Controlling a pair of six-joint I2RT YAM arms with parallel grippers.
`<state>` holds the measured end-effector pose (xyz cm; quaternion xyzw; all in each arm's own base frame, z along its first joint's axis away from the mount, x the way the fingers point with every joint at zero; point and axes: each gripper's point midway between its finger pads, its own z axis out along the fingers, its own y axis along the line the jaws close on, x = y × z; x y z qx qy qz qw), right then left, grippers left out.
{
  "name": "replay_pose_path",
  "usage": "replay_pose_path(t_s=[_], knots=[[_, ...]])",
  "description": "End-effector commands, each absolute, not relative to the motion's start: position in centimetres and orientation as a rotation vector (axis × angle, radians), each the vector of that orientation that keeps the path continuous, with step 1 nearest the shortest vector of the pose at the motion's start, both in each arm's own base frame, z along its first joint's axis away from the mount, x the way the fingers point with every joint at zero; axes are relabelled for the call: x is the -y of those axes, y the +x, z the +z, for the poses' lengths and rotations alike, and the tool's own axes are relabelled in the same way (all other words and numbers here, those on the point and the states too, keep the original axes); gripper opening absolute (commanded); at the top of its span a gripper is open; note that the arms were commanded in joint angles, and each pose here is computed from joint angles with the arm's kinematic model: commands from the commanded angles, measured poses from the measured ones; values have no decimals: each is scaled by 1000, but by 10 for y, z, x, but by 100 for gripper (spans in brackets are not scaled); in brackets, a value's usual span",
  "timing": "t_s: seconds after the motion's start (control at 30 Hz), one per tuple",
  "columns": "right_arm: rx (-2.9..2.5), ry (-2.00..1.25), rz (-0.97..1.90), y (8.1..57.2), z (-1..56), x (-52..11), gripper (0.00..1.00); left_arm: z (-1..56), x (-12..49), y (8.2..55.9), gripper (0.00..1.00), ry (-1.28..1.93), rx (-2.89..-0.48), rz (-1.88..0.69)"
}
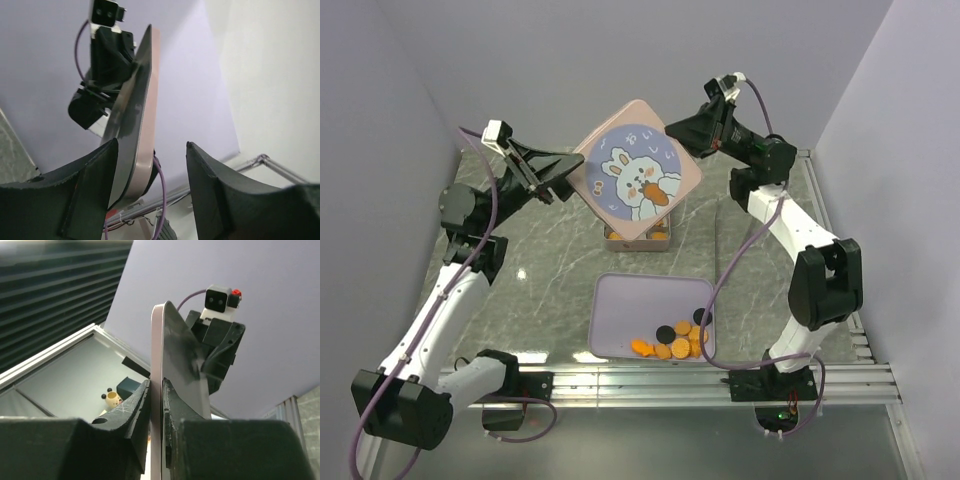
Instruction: Pack the cookies
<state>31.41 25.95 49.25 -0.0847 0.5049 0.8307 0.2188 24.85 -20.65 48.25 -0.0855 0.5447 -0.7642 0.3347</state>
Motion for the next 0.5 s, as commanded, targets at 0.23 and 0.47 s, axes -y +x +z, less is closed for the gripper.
replay_pose_path(t_s=[0.23, 0.47], knots=[[-1605, 165, 2401, 337, 466, -227, 0, 440, 212, 307, 68, -352, -1558, -1819], [-1775, 556, 2187, 408, 384, -215, 0, 401, 216, 344, 67, -415, -1667, -1702]])
